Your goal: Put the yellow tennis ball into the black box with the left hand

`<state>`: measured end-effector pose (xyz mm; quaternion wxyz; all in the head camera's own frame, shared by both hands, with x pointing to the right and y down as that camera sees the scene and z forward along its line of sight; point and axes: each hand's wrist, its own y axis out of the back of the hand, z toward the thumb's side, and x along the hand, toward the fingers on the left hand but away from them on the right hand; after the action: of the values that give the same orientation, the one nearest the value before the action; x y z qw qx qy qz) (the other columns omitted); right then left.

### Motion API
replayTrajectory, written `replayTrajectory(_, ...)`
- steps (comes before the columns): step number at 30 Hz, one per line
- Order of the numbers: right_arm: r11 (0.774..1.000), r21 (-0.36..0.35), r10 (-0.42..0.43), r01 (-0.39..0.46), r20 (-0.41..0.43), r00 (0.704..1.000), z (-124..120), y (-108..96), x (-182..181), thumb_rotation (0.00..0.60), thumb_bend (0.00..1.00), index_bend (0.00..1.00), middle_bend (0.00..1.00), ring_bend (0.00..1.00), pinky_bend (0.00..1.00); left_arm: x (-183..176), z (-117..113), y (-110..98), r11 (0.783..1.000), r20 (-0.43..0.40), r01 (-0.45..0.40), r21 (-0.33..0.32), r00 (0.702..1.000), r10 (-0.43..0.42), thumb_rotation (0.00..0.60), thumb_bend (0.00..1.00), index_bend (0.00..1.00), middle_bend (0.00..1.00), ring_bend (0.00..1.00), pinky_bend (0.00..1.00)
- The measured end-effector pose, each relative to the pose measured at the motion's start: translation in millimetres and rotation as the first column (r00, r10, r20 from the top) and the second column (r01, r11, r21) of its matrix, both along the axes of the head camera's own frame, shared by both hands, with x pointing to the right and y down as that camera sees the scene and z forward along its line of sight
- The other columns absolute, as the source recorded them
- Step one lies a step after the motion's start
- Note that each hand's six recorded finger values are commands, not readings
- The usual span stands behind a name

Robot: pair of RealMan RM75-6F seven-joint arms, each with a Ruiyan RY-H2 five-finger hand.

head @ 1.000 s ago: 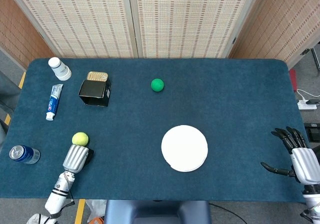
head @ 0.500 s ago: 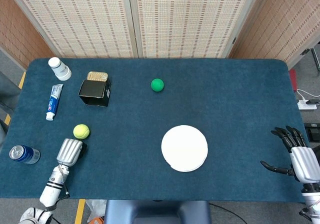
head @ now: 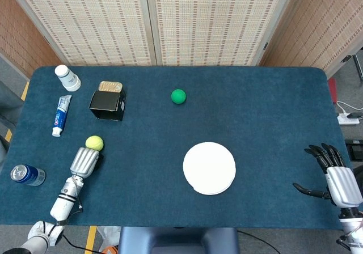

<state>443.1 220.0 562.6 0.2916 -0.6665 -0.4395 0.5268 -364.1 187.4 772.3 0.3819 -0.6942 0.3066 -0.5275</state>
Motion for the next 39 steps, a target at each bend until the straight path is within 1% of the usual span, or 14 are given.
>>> replayTrajectory(4,1.000,-0.004,0.001,-0.001,-0.001,1.000,1,-1,0,0.600,0.00,0.21,0.12,0.00,0.00,14,-5,-21,0.999,-0.061,0.005,0.037,0.998,-0.003,0.600,0.70,1.00,1.00,0.99,1.00)
replayTrajectory(5,1.000,-0.005,0.000,0.000,0.000,1.000,1,-1,0,0.600,0.00,0.21,0.12,0.00,0.00,17,-6,-25,0.999,-0.075,0.009,0.043,0.997,-0.006,0.596,0.67,0.98,0.98,0.93,0.97)
replayTrajectory(6,1.000,-0.006,0.000,0.000,0.002,1.000,1,-1,0,0.600,0.00,0.21,0.12,0.00,0.00,19,-7,-29,0.999,-0.086,0.010,0.045,0.996,-0.006,0.572,0.63,0.93,0.91,0.82,0.88)
replayTrajectory(7,1.000,-0.006,0.001,-0.001,0.004,1.000,1,-1,0,0.600,0.00,0.21,0.12,0.00,0.00,22,-6,-33,0.999,-0.095,0.006,0.040,0.995,-0.002,0.493,0.55,0.78,0.68,0.54,0.61)
replayTrajectory(8,1.000,-0.005,0.001,-0.001,0.004,1.000,0,-1,0,0.600,0.00,0.21,0.12,0.00,0.00,23,-4,-34,1.000,-0.094,0.000,0.027,0.996,0.002,0.393,0.46,0.55,0.38,0.26,0.31)
replayTrajectory(9,1.000,-0.004,0.001,-0.001,0.004,1.000,0,-1,0,0.600,0.00,0.21,0.12,0.00,0.00,23,-1,-34,1.000,-0.088,-0.006,0.008,0.996,0.006,0.324,0.41,0.40,0.20,0.11,0.14)
replayTrajectory(10,1.000,-0.002,0.000,0.000,0.005,1.000,0,-1,0,0.600,0.00,0.21,0.12,0.00,0.00,22,3,-35,1.000,-0.080,-0.012,-0.023,0.997,0.011,0.247,0.36,0.22,0.04,0.00,0.01)
replayTrajectory(11,1.000,-0.002,-0.001,0.001,0.006,1.000,0,0,0,0.600,0.00,0.21,0.12,0.00,0.00,22,7,-36,0.999,-0.074,-0.016,-0.047,0.997,0.013,0.201,0.34,0.14,0.00,0.00,0.00)
replayTrajectory(14,1.000,-0.006,-0.003,0.003,0.008,1.000,0,0,0,0.600,0.00,0.21,0.12,0.00,0.00,21,17,-38,0.994,-0.047,-0.016,-0.106,0.999,0.011,0.109,0.31,0.09,0.00,0.00,0.00)
replayTrajectory(16,1.000,-0.009,-0.003,0.003,0.007,1.000,1,0,0,0.600,0.00,0.21,0.12,0.00,0.00,22,17,-43,0.995,-0.043,-0.016,-0.103,0.999,0.012,0.103,0.31,0.07,0.00,0.00,0.00)
replayTrajectory(20,1.000,-0.010,-0.002,0.002,0.007,1.000,1,-1,0,0.600,0.00,0.21,0.12,0.00,0.00,23,5,-56,0.999,-0.061,-0.021,-0.030,0.998,0.019,0.096,0.32,0.05,0.00,0.00,0.00)
replayTrajectory(23,1.000,-0.011,-0.009,0.009,0.007,1.000,1,-1,-1,0.600,0.00,0.21,0.12,0.00,0.00,19,1,-62,1.000,-0.057,-0.017,-0.002,0.998,0.017,0.094,0.32,0.04,0.00,0.00,0.00)
replayTrajectory(30,1.000,-0.010,-0.006,0.007,0.005,1.000,1,0,-1,0.600,0.00,0.21,0.12,0.00,0.00,15,10,-57,0.999,-0.036,-0.013,-0.052,0.999,0.011,0.099,0.32,0.03,0.00,0.00,0.00)
replayTrajectory(39,1.000,-0.001,-0.002,0.002,0.008,1.000,-1,-1,0,0.600,0.00,0.21,0.12,0.00,0.00,17,13,-54,0.996,-0.039,-0.018,-0.083,0.999,0.015,0.103,0.31,0.01,0.00,0.00,0.00)
